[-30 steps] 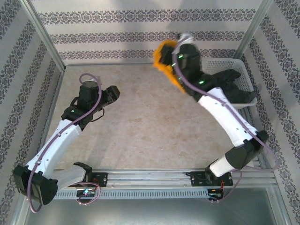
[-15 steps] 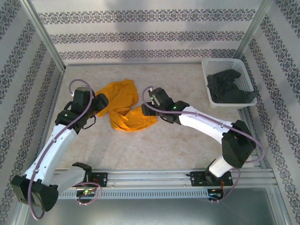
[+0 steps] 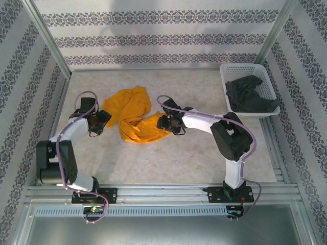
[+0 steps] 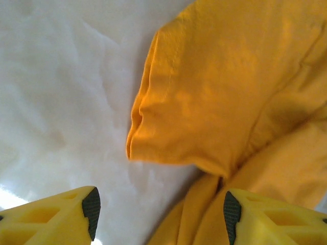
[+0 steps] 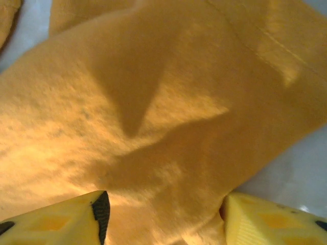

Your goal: Fold and stack the t-shirts

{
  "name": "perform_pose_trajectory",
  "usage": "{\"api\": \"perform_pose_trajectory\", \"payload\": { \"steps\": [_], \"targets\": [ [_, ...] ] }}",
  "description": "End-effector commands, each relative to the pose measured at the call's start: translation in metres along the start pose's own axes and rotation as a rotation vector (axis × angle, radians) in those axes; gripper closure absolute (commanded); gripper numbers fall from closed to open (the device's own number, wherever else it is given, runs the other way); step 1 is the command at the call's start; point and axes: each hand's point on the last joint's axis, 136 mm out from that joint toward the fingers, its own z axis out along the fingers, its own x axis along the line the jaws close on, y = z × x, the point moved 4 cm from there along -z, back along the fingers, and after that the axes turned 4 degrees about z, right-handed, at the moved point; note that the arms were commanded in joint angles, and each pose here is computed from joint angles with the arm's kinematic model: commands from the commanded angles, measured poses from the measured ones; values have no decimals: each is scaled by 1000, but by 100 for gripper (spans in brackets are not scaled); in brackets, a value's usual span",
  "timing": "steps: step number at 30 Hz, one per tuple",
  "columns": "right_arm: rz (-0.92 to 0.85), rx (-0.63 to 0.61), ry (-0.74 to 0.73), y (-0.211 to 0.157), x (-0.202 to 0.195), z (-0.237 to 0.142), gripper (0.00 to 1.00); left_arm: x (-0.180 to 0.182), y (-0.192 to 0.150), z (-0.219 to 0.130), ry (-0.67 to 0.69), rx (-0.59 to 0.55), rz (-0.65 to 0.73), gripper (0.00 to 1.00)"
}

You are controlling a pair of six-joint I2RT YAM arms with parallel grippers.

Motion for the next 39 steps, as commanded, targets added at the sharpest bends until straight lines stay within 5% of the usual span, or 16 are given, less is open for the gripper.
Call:
{"api": "perform_pose_trajectory", "payload": {
  "steps": [1, 5, 7, 10, 18, 23, 27, 33, 34, 37, 39],
  "targets": [
    [80, 36, -33, 2, 4, 3, 49, -26, 21, 23, -104, 1, -1, 34],
    [135, 54, -99, 3, -16, 1, 74, -32, 28, 55, -90, 47, -9, 38],
    [143, 31, -126, 5, -27, -8, 86, -31, 31, 70, -77, 58, -13, 50],
    [149, -13, -146, 15, -43, -25, 100, -28, 31, 85, -65, 83, -22, 100],
    [149, -127, -228, 47, -76, -82, 100, 5, 24, 13, 46, -116, -65, 100],
    [247, -170, -332, 45, -118, -107, 100, 53, -21, -11, 83, -107, -222, 100],
    [400, -92, -319, 35, -154, -95, 100, 74, -55, -15, 25, -80, -340, 100],
    [353, -134, -318, 42, -151, -108, 59, 71, -68, -35, -12, -60, -320, 100],
    [317, -164, -317, 44, -145, -115, 55, 70, -70, -40, -11, -54, -324, 97],
    [209, -217, -292, 44, -124, -127, 50, 59, -65, -67, -4, -97, -278, 63],
    [127, -223, -228, 41, -104, -127, 48, 41, -53, -86, -37, -152, -215, 56]
  ]
}}
